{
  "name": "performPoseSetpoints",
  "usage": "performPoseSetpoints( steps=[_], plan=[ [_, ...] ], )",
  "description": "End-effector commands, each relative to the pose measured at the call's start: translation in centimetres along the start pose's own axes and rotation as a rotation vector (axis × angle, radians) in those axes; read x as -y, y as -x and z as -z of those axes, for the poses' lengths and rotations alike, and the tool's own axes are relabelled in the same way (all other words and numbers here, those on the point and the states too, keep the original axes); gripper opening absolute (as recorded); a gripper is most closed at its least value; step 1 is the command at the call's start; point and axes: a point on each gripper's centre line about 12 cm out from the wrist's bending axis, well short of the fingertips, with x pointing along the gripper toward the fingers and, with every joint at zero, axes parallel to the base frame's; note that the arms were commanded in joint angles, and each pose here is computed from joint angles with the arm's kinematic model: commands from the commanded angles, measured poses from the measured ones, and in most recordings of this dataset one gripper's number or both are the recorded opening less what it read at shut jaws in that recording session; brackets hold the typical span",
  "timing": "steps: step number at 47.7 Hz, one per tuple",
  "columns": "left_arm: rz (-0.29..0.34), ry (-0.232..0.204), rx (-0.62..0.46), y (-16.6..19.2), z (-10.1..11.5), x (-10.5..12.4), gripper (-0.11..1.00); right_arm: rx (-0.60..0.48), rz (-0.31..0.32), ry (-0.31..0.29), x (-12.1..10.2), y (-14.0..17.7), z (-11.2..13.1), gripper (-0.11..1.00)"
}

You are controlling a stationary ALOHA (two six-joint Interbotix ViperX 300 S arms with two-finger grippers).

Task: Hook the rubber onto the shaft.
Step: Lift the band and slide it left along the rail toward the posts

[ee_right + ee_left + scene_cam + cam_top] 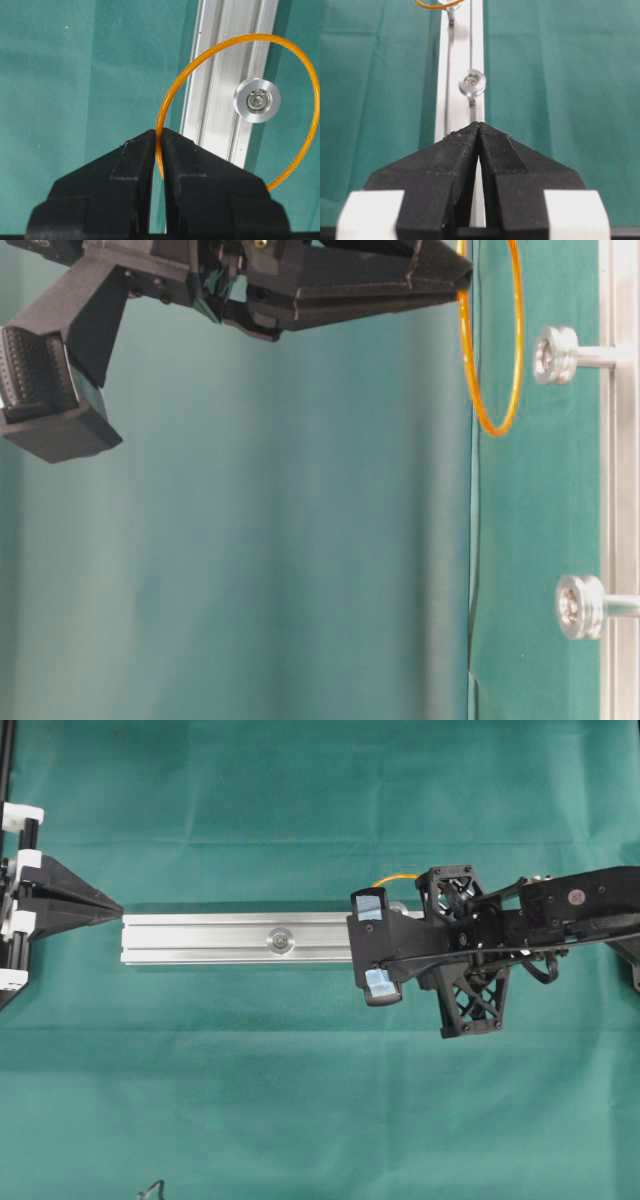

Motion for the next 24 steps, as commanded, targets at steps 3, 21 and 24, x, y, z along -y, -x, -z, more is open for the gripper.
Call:
performPoseSetpoints(
  steps=[3,21,24],
  plan=[
    [0.002,-0.005,0.023,0.13,-1.00,0.06,0.00,0.027,-0.006,-0.001,-0.12,0.61,-0.41,0.08],
    [0.001,-0.005,0.023,0.13,-1.00,0.03,0.00,0.033,-0.019,-0.008,-0.52,0.56,-0.80,0.08],
    [0.002,-0.005,0.023,0.13,-1.00,0.06,0.00,0.037,-0.021,-0.005,-0.64,0.54,-0.87,0.08]
  ],
)
